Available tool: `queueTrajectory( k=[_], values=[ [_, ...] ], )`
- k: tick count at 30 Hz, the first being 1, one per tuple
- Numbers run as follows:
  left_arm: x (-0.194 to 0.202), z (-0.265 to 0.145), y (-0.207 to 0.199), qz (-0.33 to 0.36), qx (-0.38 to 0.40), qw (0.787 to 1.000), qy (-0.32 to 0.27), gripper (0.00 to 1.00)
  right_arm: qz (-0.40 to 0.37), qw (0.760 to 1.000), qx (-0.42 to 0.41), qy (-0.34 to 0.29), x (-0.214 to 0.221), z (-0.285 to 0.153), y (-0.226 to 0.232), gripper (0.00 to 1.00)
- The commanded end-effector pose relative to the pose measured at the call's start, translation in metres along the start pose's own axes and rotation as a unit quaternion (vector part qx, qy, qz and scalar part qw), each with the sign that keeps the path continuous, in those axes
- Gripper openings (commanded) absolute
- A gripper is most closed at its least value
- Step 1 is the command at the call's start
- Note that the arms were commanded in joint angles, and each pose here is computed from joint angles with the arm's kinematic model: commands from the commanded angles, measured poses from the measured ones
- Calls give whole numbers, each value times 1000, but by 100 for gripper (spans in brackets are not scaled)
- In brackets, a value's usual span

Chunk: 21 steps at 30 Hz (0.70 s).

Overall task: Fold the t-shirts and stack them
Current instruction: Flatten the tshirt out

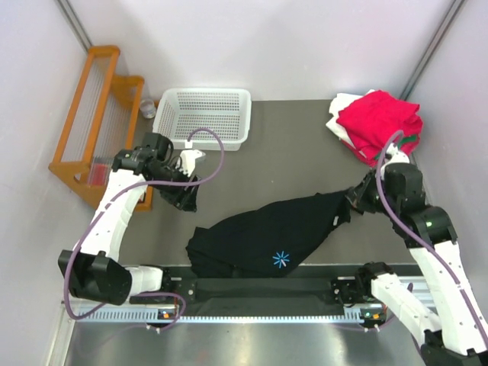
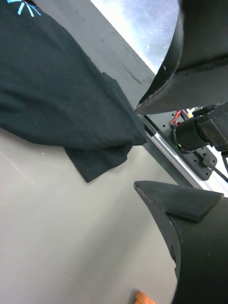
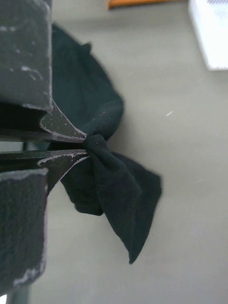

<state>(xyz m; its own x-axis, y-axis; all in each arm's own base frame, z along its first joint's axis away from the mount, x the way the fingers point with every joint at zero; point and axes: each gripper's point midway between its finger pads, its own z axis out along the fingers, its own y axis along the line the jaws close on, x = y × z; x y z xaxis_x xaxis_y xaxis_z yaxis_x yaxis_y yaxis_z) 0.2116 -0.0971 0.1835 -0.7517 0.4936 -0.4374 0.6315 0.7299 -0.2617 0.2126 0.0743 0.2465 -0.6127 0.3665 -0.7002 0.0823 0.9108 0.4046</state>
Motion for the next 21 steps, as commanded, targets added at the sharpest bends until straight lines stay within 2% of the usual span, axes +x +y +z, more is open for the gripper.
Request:
queueTrajectory(
  k=[1,3,5,8,10,13,17,21],
  values=[
    [-22,-7,3,25,-21,999,-38,58,-4,997,47,54,37,5,-28,0],
    [-21,-3,5,24,-28,999,-25,49,0,997,56,61,39,9,-31,0],
    [-17,1,7,22,-37,999,-10,47,5,995,66,71,40,11,-32,6],
    [-2,13,7,27,-46,998,33,70,3,993,91,72,36,13,-38,11],
    [14,27,10,20,-48,996,69,74,2,993,102,64,28,15,-40,20],
    [36,48,23,5,-61,992,112,72,2,993,100,58,19,18,-35,31],
    [58,72,37,-25,-66,983,172,67,-1,994,97,49,10,19,-30,35],
    [57,84,37,-41,-41,977,207,61,-3,995,95,42,3,17,-28,35]
  ],
)
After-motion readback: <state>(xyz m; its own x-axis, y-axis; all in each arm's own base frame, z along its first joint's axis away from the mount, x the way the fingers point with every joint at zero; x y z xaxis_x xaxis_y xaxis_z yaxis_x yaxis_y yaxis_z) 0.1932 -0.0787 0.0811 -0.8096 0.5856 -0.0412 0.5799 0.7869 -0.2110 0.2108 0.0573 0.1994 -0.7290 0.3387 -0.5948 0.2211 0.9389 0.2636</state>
